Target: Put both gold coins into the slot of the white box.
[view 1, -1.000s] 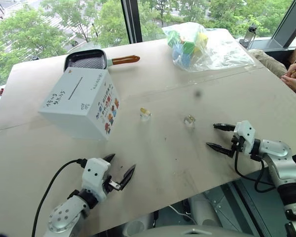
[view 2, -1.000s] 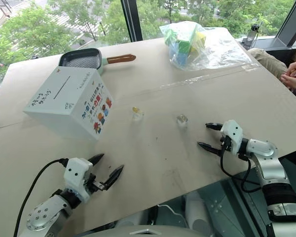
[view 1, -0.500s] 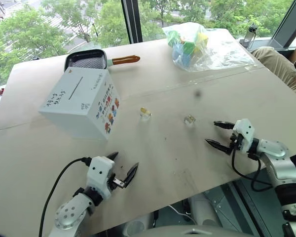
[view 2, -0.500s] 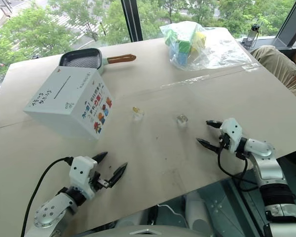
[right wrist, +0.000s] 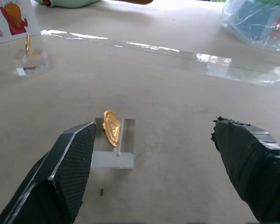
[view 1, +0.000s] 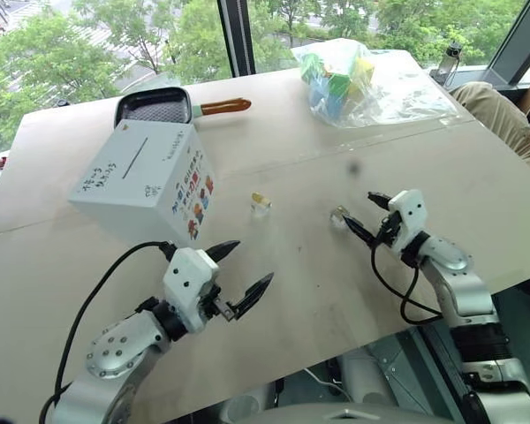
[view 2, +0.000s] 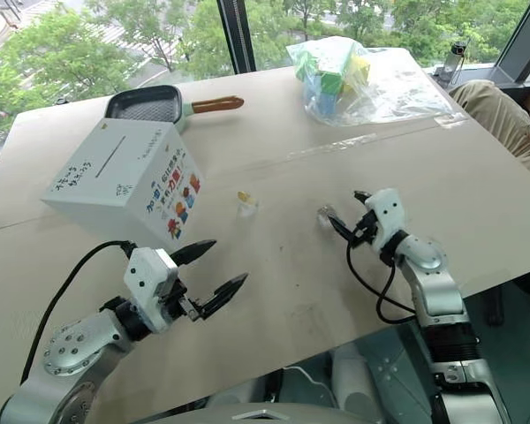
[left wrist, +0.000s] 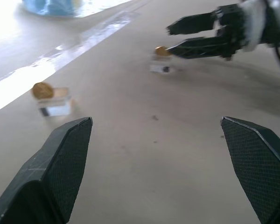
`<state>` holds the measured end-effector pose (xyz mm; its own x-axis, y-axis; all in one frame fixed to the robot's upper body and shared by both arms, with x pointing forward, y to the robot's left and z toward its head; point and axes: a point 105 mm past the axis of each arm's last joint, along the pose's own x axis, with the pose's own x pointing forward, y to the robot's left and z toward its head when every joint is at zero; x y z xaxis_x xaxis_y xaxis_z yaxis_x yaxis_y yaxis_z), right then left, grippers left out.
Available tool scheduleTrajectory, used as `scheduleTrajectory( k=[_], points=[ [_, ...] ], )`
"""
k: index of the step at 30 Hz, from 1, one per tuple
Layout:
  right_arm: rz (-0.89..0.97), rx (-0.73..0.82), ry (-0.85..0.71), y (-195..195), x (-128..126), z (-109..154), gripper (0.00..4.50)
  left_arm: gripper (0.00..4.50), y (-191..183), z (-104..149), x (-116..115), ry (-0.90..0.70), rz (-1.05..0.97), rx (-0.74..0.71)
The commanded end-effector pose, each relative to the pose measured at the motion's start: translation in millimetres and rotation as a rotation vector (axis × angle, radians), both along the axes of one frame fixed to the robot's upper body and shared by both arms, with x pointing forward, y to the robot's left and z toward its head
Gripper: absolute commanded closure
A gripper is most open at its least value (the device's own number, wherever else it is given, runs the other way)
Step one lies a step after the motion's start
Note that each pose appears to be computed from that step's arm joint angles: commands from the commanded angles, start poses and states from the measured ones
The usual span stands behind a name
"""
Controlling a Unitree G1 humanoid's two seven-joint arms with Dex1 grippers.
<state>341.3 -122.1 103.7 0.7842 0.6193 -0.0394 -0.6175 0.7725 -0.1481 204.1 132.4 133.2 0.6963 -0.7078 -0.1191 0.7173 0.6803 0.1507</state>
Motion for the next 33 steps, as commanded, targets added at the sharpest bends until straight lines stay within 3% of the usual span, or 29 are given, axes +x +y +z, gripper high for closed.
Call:
scheduleTrajectory(
  k=[1,7,10,12,13,14,18,24,29,33],
  points=[
    [0.033,-0.016,-0.050,11.1,-1.3,12.5,0.17,0.00,-6.9,9.1,-6.4,-0.018,-0.046,0.011],
    [0.057,-0.020,-0.035,19.2,0.4,8.5,0.17,0.00,-10.4,12.6,-15.7,0.004,-0.086,0.023],
    [0.060,-0.013,-0.026,21.1,2.5,7.6,0.97,0.00,-13.0,14.8,-18.4,-0.004,-0.107,0.032],
    [0.063,-0.018,-0.021,21.3,2.8,6.6,1.90,0.00,-13.9,15.3,-19.5,-0.003,-0.116,0.032],
    [0.063,-0.022,-0.015,20.9,2.8,5.6,2.63,0.00,-13.7,15.1,-19.4,-0.003,-0.116,0.035],
    [0.065,-0.028,-0.009,20.4,2.5,4.1,2.82,0.00,-13.4,14.6,-19.0,-0.002,-0.114,0.038],
    [0.068,-0.040,0.015,18.6,0.5,-0.6,4.44,0.00,-13.1,14.2,-18.1,-0.004,-0.107,0.032],
    [0.081,0.141,0.041,23.7,-1.7,18.4,4.44,0.00,-13.4,21.0,-12.1,-0.013,-0.041,-0.089],
    [0.254,0.479,0.141,50.4,-18.7,59.6,4.44,0.00,-16.5,44.8,6.6,-0.013,0.084,-0.457],
    [0.449,0.713,0.257,67.8,-39.1,95.4,4.44,0.00,-29.8,68.2,14.5,-0.006,0.061,-0.771]
  ],
)
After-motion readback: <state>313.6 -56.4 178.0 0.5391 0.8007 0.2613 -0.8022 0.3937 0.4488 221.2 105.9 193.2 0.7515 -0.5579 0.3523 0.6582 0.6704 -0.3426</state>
